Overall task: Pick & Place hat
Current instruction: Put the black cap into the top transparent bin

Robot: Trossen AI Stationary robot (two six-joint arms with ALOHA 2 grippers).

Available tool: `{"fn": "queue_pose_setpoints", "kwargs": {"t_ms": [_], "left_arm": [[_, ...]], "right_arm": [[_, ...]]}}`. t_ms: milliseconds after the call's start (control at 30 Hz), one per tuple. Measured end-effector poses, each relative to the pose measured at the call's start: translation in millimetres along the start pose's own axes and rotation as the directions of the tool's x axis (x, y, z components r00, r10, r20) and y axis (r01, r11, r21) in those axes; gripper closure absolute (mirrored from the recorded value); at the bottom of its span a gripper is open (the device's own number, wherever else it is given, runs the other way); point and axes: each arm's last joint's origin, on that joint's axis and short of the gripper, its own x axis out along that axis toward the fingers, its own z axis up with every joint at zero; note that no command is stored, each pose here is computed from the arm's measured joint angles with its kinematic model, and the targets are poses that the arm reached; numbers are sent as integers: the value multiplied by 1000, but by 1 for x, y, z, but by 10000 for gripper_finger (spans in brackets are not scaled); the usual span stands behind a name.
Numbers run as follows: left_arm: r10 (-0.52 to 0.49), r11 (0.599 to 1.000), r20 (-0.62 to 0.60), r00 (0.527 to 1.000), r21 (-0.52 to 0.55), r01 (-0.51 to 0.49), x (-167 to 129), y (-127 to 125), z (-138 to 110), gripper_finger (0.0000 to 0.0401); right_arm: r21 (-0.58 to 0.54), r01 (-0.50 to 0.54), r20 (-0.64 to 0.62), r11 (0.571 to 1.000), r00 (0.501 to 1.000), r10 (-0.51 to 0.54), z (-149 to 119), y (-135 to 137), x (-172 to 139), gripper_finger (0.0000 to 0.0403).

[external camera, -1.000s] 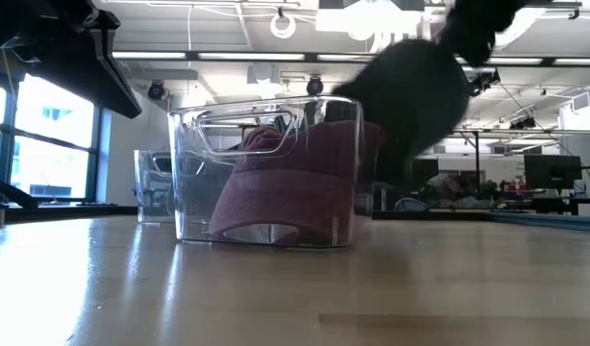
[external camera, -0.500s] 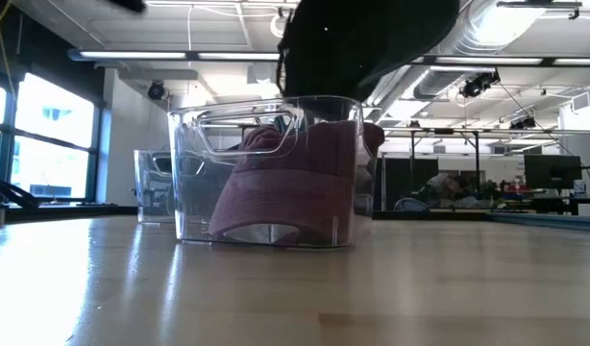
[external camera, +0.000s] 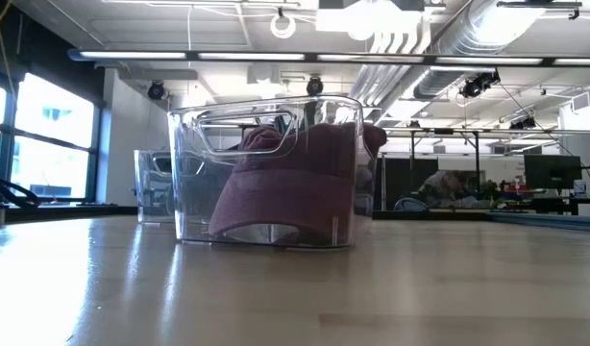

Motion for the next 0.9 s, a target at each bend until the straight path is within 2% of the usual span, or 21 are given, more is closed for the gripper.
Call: {"fn": "queue_pose_setpoints", "kwargs": {"t_ms": [133, 267, 367, 600, 700, 833, 900], "left_arm": [[2, 1000, 63, 998, 31, -4, -15, -5, -3, 397], [88, 995, 191, 978, 33, -96, -27, -8, -6, 397], [130, 989, 223, 966, 44, -143, -25, -10, -11, 397], [174, 984, 263, 949, -4, -179, -25, -12, -9, 397], [176, 983, 243, 954, 2, -182, -18, -16, -3, 397], [131, 988, 198, 971, 49, -143, -3, -25, 8, 397], [70, 995, 195, 978, 56, -82, -1, -28, 16, 397]], "right_arm": [[33, 40, 132, 999, 990, -44, -8, -14, 7, 396], [103, -152, 276, 983, 954, 118, -27, -21, 18, 396], [153, -243, 350, 958, 920, 177, -35, -28, 23, 396], [157, -275, 381, 949, 903, 199, -42, -34, 28, 396], [158, -274, 381, 949, 903, 198, -43, -35, 28, 395], [159, -271, 378, 949, 905, 195, -43, -35, 29, 395], [158, -272, 379, 949, 905, 196, -43, -35, 29, 395]]}}
